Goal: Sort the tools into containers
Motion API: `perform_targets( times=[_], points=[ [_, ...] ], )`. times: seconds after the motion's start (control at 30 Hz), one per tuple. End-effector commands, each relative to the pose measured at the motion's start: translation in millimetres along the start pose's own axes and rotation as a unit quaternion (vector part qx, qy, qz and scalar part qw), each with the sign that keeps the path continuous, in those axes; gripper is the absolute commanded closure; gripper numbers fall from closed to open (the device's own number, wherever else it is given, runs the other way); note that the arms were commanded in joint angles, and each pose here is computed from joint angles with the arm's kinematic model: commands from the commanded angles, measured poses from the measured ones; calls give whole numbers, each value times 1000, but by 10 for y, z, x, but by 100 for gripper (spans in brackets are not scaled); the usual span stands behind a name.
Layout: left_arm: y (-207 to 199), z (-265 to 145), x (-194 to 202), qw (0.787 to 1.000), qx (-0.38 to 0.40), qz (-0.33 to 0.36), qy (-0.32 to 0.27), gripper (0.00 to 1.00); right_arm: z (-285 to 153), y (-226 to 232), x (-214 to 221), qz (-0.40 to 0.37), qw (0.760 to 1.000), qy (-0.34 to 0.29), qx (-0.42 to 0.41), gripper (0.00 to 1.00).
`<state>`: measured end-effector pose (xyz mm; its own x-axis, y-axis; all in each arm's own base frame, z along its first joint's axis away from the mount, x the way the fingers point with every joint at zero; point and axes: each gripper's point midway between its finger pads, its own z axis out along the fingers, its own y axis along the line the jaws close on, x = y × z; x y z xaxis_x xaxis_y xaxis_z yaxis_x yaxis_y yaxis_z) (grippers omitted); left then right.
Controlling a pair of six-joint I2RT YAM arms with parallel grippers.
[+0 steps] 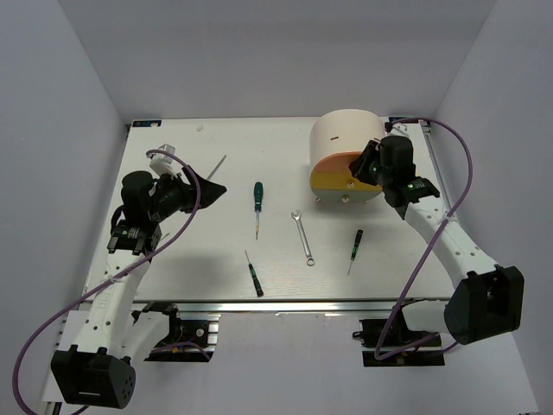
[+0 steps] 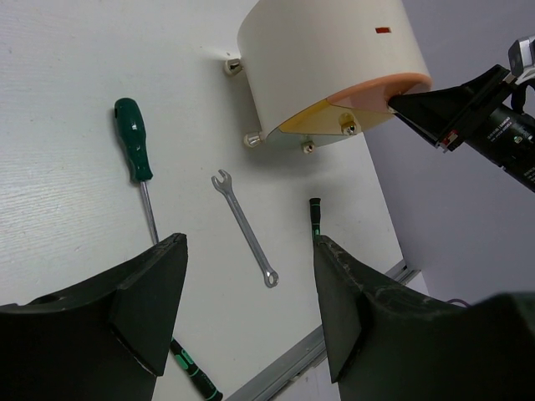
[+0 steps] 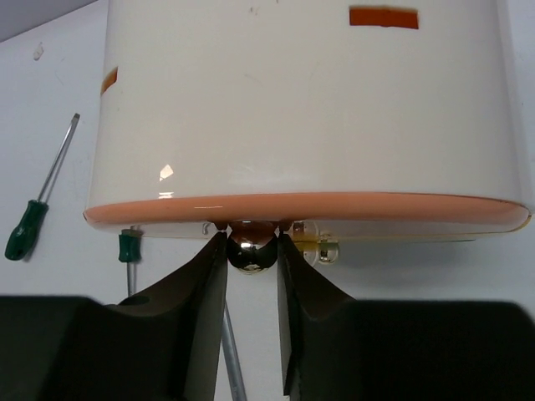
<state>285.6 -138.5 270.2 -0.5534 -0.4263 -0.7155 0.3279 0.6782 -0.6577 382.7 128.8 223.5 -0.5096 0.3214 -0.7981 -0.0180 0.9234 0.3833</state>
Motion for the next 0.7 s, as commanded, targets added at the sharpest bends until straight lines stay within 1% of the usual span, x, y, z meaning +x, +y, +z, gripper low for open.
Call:
perform_targets(
  times=[0.0, 0.03, 0.13, 0.23, 0.27, 0.3, 0.37, 0.4, 0.47, 0.5, 0.57, 0.6, 0.67],
  points=[
    [-27, -10, -42, 1000, 3, 6, -11, 29, 2, 83, -227, -8, 999, -42, -20, 79],
    [-21, -10, -43, 1000, 2, 6, -11, 29, -23, 75, -194, -10, 999, -40, -22, 84],
    [-14, -3, -27, 1000, 3, 3, -10, 29, -131, 80, -122, -13, 999, -35, -32, 90],
    [-11, 3, -13, 1000, 5, 2, -10, 29, -288, 24, 88, -6, 999, -11, -36, 90],
    [-7, 3, -12, 1000, 5, 1, -10, 29, -323, -17, 223, -4, 999, 5, -36, 91],
    [-5, 7, -13, 1000, 5, 1, -10, 29, -434, -7, 218, 6, 999, -2, -42, 91],
    [-1, 20, 1, 1000, 6, 0, -6, 29, -513, -76, 423, 11, 999, 19, -42, 90],
    [11, 29, 9, 1000, 6, -2, -4, 29, -608, -68, 408, 14, 999, 9, -47, 90],
    [22, 57, 25, 1000, 7, -3, 1, 29, -670, -107, 520, 15, 999, 18, -49, 90],
    [24, 66, 37, 1000, 9, -4, 4, 29, -726, -103, 515, 16, 998, 14, -52, 88],
    [37, 101, 36, 1000, 10, -6, 7, 28, -758, -143, 592, 18, 998, 25, -46, 83],
    [54, 117, 38, 1000, 9, -7, 8, 28, -761, -151, 606, 18, 998, 27, -45, 72],
    [67, 147, 26, 1000, 6, -7, 9, 27, -747, -151, 624, 17, 998, 28, -46, 53]
  ],
)
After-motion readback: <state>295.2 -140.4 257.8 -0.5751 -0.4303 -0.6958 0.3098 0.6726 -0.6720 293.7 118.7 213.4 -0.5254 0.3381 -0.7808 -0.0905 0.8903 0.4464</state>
